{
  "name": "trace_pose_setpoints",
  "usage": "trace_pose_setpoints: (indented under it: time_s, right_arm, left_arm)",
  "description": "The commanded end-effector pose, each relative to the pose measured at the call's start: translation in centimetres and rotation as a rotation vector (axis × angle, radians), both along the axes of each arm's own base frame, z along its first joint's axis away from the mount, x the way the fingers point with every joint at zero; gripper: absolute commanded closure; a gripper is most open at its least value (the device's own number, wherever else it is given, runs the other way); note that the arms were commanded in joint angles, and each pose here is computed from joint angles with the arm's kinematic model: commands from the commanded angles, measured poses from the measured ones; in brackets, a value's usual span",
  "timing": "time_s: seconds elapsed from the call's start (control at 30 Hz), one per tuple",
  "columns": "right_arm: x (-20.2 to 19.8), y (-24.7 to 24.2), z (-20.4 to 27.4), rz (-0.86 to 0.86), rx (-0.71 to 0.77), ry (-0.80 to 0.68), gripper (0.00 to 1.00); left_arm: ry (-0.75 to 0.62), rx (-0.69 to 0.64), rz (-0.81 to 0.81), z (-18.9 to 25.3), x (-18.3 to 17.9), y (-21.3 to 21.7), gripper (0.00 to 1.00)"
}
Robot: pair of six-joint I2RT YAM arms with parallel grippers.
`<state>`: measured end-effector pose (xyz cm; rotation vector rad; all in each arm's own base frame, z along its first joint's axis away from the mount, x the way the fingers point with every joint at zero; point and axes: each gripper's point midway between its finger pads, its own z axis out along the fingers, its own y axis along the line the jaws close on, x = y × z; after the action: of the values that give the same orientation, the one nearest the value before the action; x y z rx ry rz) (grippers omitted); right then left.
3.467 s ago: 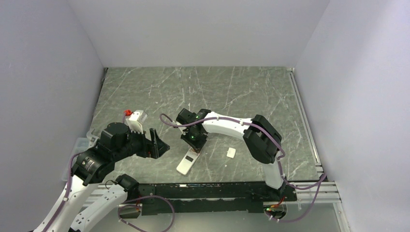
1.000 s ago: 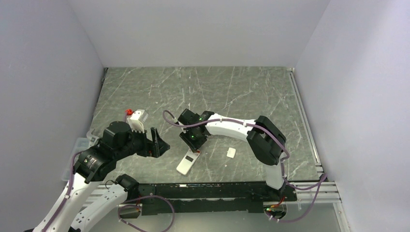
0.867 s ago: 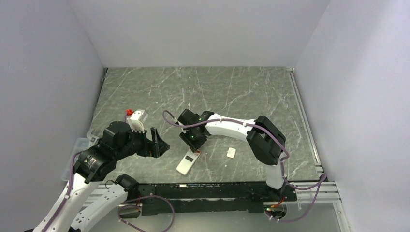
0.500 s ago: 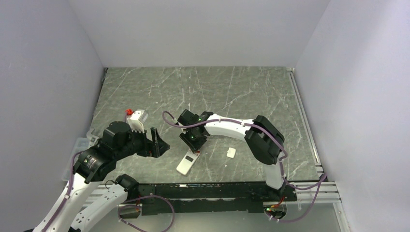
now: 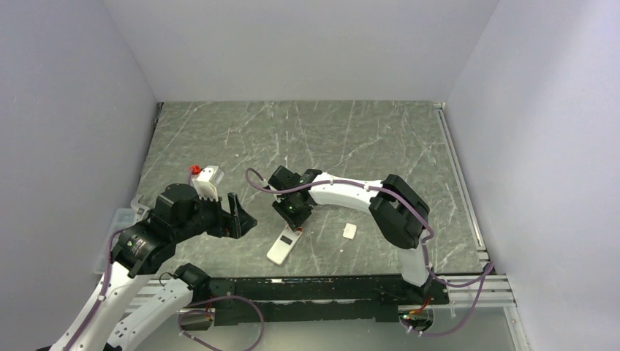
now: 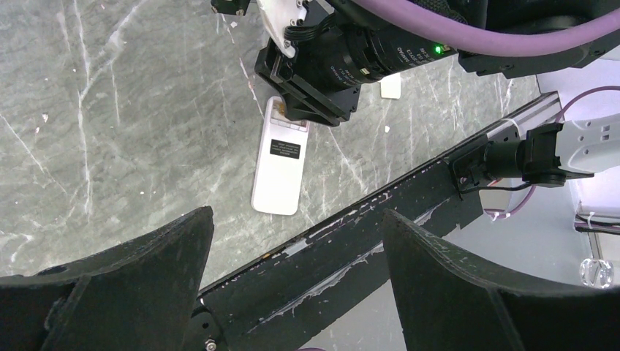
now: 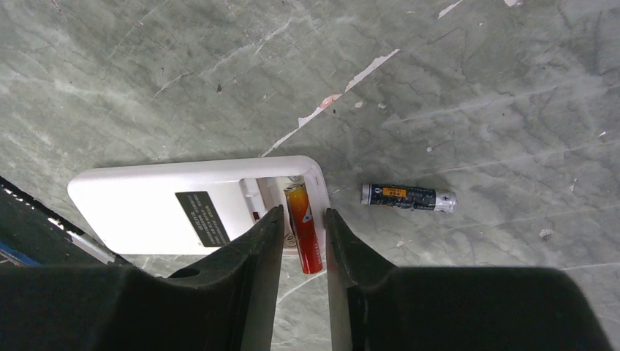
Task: Load the batteries into the remote control
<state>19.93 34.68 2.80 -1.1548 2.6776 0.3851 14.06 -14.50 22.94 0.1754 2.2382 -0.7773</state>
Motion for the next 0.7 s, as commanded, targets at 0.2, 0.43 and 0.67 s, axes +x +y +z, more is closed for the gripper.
trace_pose_setpoints:
  time_s: [0.2,0.43,0.67]
  right_arm:
    - [0.52,0.44,-0.24,0.003,0.006,-0.022,0.72]
    - [0.55,0.32,-0.46,0.000,-0.003,-0.023,0.72]
    - [0.63,0.36,-0.53,0.000,-0.007,-0.023,0.71]
  left_arm:
    - [-0.040,-0.017,0.009,0.69,0.49,-0.09,0.10]
    - [-0.041,-0.016,0.009,0.71,0.50,-0.08,0.10]
    - [-0.041,-0.015,0.010,0.69,0.52,-0.06,0.10]
